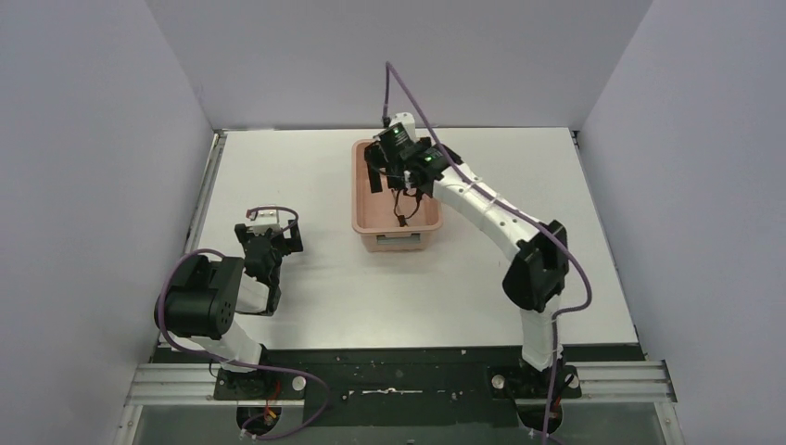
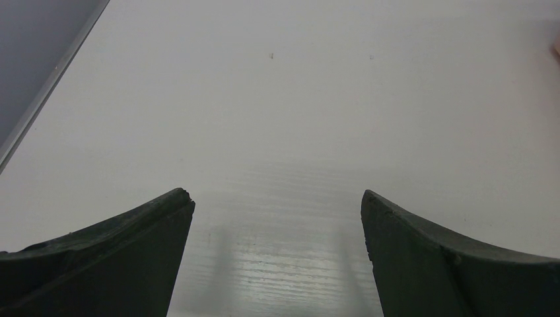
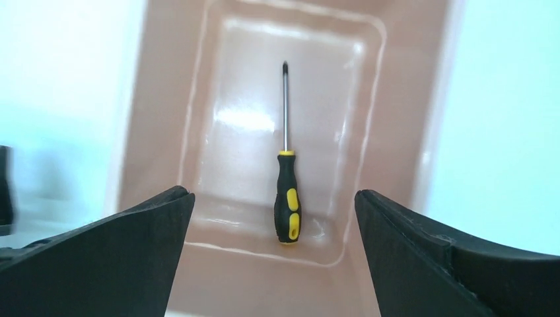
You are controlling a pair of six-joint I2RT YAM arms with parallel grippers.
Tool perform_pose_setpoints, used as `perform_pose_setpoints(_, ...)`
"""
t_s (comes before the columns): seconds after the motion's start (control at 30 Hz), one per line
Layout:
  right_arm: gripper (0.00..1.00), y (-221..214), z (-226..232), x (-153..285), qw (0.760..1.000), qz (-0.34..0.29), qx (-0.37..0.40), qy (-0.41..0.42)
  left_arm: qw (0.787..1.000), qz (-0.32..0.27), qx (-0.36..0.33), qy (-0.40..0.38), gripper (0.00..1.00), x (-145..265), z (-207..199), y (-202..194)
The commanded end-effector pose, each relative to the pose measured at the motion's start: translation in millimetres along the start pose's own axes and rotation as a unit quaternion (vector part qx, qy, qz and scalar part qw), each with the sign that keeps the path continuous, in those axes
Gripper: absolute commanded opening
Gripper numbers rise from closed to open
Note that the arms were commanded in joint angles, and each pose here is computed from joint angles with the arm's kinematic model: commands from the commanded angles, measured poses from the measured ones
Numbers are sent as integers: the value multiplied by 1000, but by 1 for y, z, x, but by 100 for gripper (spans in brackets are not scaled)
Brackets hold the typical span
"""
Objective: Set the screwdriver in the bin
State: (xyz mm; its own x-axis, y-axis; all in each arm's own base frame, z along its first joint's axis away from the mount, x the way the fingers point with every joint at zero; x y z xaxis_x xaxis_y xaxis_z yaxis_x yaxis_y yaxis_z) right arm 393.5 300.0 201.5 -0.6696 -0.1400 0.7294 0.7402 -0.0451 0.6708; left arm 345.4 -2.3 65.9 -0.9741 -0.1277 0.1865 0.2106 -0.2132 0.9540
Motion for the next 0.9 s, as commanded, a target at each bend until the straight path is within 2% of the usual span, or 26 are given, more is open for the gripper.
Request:
perform_pose_setpoints(0.0, 100, 70, -19, 89, 989, -138, -34, 29, 1000, -25, 2, -2, 97, -2, 1, 13)
perform_pose_setpoints(0.07, 100, 79, -43, 102, 984, -167, -53, 18, 1000, -25, 2, -1, 97, -2, 2, 13)
perform_pose_setpoints(0.2, 100, 75, -117, 99, 977, -189, -98, -30, 1000, -25, 2, -2, 97, -2, 1, 13)
perform_pose_setpoints(0.33, 100, 45, -201, 82, 968, -182, -145, -98, 1000, -24, 2, -2, 97, -2, 2, 12)
perform_pose_setpoints(0.47, 100, -3, -265, 64, 959, -160, -179, -153, 1000, -25, 2, -1, 97, -2, 2, 13)
perform_pose_setpoints(0.67, 100, -78, -304, 39, 953, -123, -188, -203, 1000, -24, 1, -3, 97, -2, 1, 13)
perform_pose_setpoints(0.87, 100, -105, -311, 33, 949, -126, -196, -211, 1000, -24, 2, -4, 97, -2, 1, 13)
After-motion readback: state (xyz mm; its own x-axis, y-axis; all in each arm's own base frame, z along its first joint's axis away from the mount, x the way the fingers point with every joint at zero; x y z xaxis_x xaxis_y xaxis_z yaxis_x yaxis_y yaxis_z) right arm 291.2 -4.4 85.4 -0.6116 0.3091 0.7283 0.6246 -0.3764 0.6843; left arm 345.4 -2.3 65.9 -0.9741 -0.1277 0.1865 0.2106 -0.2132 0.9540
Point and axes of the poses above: each gripper's point midway between its finger pads, its own x axis back along the fingers, its own z axis along the line the jaws close on, y = z × x, the point moved 3 cm from there along x, back along the fingers, and after that the axes turned 13 degrees about -x, right-handed, at the moved point
